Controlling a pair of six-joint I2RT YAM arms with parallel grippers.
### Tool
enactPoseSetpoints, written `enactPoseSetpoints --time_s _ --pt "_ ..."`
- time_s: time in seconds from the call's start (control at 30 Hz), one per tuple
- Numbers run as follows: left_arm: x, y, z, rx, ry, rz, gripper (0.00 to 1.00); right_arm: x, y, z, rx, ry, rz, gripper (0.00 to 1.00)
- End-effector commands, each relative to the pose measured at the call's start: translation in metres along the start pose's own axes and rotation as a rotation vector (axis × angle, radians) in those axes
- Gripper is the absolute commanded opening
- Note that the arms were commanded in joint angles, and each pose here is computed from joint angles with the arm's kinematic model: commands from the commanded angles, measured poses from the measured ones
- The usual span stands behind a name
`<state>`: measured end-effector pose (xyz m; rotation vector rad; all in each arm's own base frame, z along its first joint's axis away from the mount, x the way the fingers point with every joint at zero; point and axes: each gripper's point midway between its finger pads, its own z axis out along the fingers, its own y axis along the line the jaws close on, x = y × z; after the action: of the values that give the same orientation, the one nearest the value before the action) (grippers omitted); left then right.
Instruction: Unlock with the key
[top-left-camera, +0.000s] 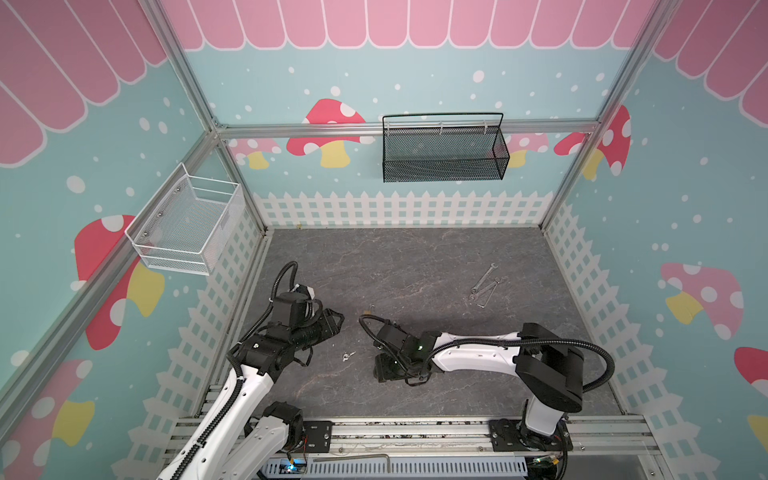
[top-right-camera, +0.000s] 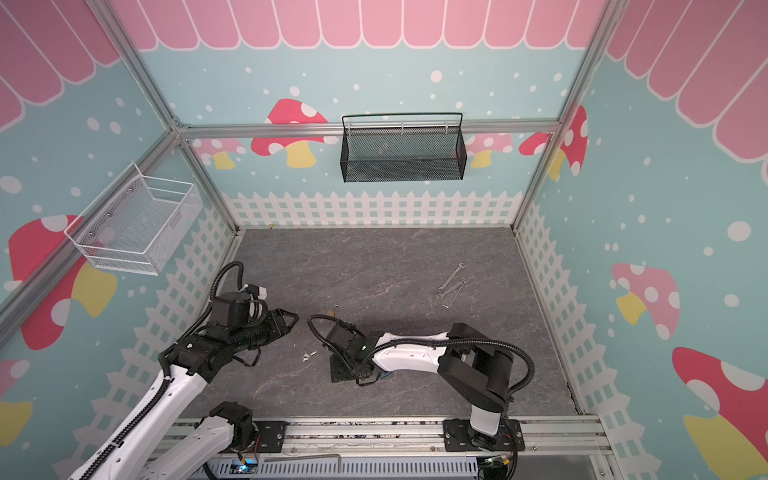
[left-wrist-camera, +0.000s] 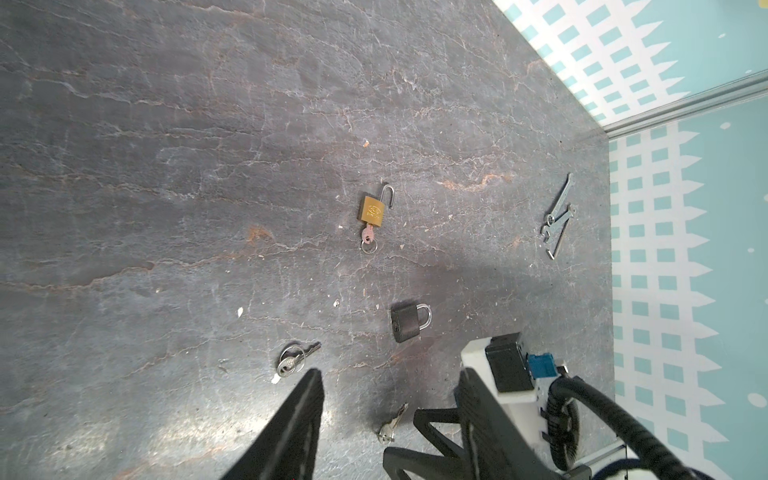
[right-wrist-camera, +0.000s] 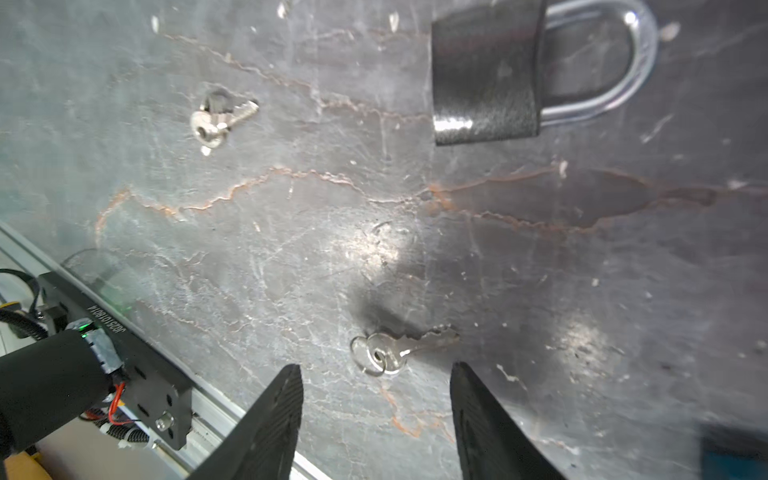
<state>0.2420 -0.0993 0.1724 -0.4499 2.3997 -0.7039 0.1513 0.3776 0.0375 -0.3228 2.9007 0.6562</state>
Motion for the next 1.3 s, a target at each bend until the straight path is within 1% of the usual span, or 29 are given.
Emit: enactPoseSetpoints --time_s 0.0,0.23,0.33,0.4,0.5,0.63,0.7,0.83,0.93,1.1,1.27 --pt "0.003 0.009 -0.002 -0.029 -0.002 -0.027 0.52 0.003 0.001 0.005 0.014 0.013 0.042 0.60" --pt "0.000 0.015 -0.004 -0.049 -0.025 -0.052 0.52 0.000 0.011 0.017 0.002 0.039 0.014 0.60" --pt "-0.001 0.018 -0.008 -0.052 -0.055 -0.073 0.52 -0.005 0.020 0.020 -0.007 0.039 -0.040 0.60" --pt "-0.002 0.020 -0.011 -0.050 -0.069 -0.087 0.52 -0.005 0.018 0.032 0.024 0.064 -0.064 0.60" --pt "-0.003 0.023 -0.016 -0.058 -0.088 -0.109 0.52 -0.003 0.023 0.036 0.046 0.082 -0.116 0.59" --pt "-0.007 0.028 -0.024 -0.069 -0.126 -0.133 0.52 -0.006 0.012 0.028 0.134 0.068 -0.149 0.59" --pt "-0.009 0.028 -0.027 -0.065 -0.142 -0.141 0.51 -0.008 0.009 0.019 0.148 0.047 -0.155 0.59" --pt "-0.013 0.028 -0.031 -0.060 -0.161 -0.148 0.51 -0.017 0.015 0.007 0.130 0.008 -0.181 0.60" --pt "-0.013 0.028 -0.031 -0.060 -0.158 -0.152 0.51 -0.020 0.018 0.010 0.125 0.016 -0.195 0.59" --pt "-0.013 0.029 -0.032 -0.064 -0.159 -0.155 0.51 -0.034 0.017 0.016 0.139 0.004 -0.221 0.55" --pt "-0.012 0.031 -0.035 -0.071 -0.163 -0.160 0.51 -0.045 0.017 0.021 0.171 -0.004 -0.267 0.48"
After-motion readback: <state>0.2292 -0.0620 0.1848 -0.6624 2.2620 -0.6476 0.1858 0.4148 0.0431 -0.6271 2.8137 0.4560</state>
